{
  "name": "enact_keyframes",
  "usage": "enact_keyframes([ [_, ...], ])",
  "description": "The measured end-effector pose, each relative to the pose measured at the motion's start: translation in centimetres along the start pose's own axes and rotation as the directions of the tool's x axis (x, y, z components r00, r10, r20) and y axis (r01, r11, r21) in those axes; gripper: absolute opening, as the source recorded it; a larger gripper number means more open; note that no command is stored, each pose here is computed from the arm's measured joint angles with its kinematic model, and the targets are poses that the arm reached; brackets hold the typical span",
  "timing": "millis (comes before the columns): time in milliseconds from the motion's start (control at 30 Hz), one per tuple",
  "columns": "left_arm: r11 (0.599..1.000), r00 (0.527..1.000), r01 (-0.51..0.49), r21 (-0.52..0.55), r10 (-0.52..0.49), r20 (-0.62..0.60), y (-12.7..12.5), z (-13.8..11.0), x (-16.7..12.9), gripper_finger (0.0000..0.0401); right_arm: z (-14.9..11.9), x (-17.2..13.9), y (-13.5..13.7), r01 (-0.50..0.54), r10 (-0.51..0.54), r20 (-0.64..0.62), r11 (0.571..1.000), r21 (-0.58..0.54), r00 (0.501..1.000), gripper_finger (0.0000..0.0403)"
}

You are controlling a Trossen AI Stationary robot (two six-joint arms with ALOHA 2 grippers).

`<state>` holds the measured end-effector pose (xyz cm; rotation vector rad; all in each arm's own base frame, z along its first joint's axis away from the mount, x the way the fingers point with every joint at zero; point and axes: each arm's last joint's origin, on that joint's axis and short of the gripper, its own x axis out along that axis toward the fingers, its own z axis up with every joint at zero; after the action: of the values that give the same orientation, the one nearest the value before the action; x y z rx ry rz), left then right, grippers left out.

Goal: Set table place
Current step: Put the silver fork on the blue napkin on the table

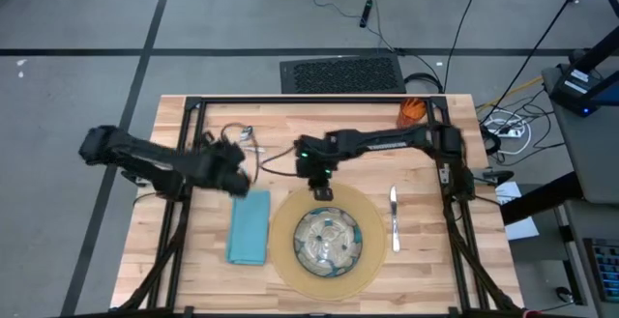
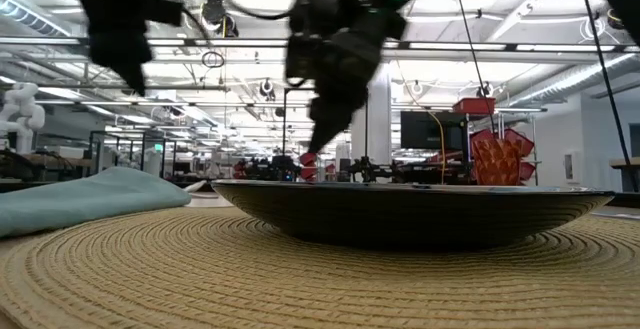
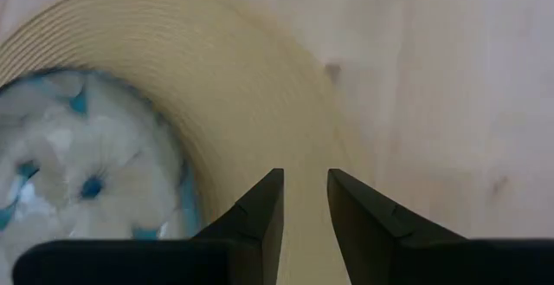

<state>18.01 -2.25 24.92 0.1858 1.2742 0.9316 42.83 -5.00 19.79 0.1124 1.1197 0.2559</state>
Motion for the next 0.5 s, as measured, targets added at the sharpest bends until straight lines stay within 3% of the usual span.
enact_keyframes([
  [133, 0.986, 0.977, 0.165, -0.008, -0.162, 0.142, 2.6, 2.2, 1.9, 0.015, -4.0, -0.8, 1.4, 0.011, -0.014, 0.102, 0.999, 0.032, 0.995, 0.0084],
  [233, 0.953, 0.942, 0.301, 0.035, -0.303, 0.147, 5.1, 3.4, 4.0, 0.015, -7.5, -1.3, 2.1, 0.009, -0.025, 0.165, 0.996, 0.094, 0.986, 0.0084],
  [367, 0.939, 0.94, 0.34, 0.043, -0.34, -0.008, 7.9, 3.7, 8.7, 0.015, -11.3, -1.9, 3.1, -0.01, -0.035, 0.24, 0.983, 0.184, 0.97, 0.0084],
  [500, 0.899, 0.894, 0.434, 0.056, -0.422, -0.152, 8.5, 4.2, 13.3, 0.015, -13.6, -2.2, 4.5, 0.009, -0.07, 0.254, 0.973, 0.233, 0.965, 0.0084],
])
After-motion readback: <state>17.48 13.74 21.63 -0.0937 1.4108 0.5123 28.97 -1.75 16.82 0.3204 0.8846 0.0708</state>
